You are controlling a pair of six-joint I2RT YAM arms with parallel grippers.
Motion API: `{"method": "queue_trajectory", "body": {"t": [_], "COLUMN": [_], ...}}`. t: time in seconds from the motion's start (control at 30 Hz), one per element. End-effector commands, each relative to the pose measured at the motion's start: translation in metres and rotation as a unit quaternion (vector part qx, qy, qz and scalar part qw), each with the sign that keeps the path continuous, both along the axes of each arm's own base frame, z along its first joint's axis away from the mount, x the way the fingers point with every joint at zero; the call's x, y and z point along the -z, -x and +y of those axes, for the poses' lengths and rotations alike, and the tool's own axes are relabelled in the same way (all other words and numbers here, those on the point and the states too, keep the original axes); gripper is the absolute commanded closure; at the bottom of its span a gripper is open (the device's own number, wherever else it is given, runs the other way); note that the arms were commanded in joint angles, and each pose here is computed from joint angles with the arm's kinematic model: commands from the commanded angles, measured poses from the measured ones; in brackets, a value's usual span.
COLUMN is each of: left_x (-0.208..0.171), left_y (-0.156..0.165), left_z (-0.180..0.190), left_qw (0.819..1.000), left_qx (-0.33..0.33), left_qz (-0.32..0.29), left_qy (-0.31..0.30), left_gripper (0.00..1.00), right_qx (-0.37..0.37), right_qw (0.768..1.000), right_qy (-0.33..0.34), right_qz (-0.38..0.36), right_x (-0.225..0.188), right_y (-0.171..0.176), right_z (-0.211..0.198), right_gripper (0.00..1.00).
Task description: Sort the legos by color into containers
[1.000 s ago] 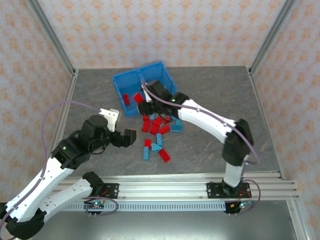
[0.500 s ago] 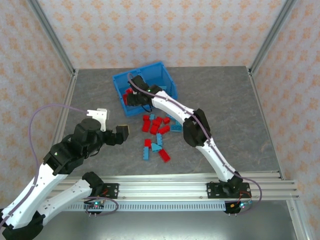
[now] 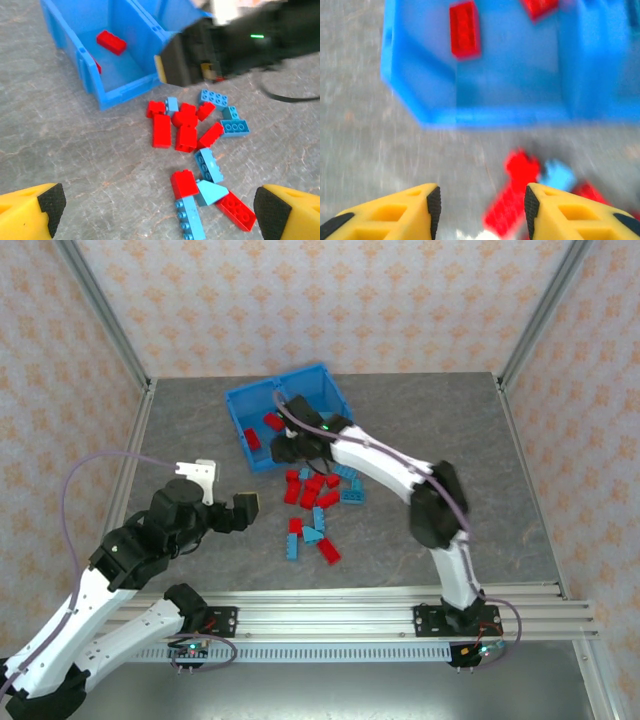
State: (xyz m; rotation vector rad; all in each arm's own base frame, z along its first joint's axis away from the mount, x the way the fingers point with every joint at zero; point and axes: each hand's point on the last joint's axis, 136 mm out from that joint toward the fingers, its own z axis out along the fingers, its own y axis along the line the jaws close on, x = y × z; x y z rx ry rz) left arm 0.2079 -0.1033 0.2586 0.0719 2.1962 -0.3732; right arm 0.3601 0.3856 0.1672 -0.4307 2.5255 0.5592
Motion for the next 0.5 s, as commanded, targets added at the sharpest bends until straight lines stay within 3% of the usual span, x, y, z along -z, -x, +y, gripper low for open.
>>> {"method": "queue_trajectory", "body": {"t": [0.0,0.1,0.23,0.33,0.47], "left_x": [0.003,0.012,0.032,0.05,0.064], "left_y": [0.003,0.01,0.023,0.031,0.029], "left_z": [-0.025,-0.039,-0.057,-0.066,-0.071], "left_qw": [0.997,0.99,0.974,0.961,0.957], "left_qx": [0.077,0.137,0.218,0.262,0.273], "left_qz": [0.001,0.021,0.058,0.082,0.088], "left_qy": [0.003,-0.016,-0.033,-0.044,-0.047], "left_gripper": [0.0,0.0,0.0,0.0,0.0], "right_qx": [-0.047,-0.091,-0.087,-0.085,-0.094], "right_qw": [0.997,0.995,0.996,0.995,0.993], "right_qy": [-0.029,0.007,0.019,0.024,0.049], "right_qz": [-0.063,-0.043,0.027,0.045,0.059], "right_x": [-0.035,-0.011,0.034,0.057,0.085], "right_y": [0.05,0.11,0.167,0.188,0.192], "right_z": [-0.022,-0.053,-0.084,-0.093,-0.095], "right_gripper": [0.48,0.44,0.34,0.27,0.24]}}
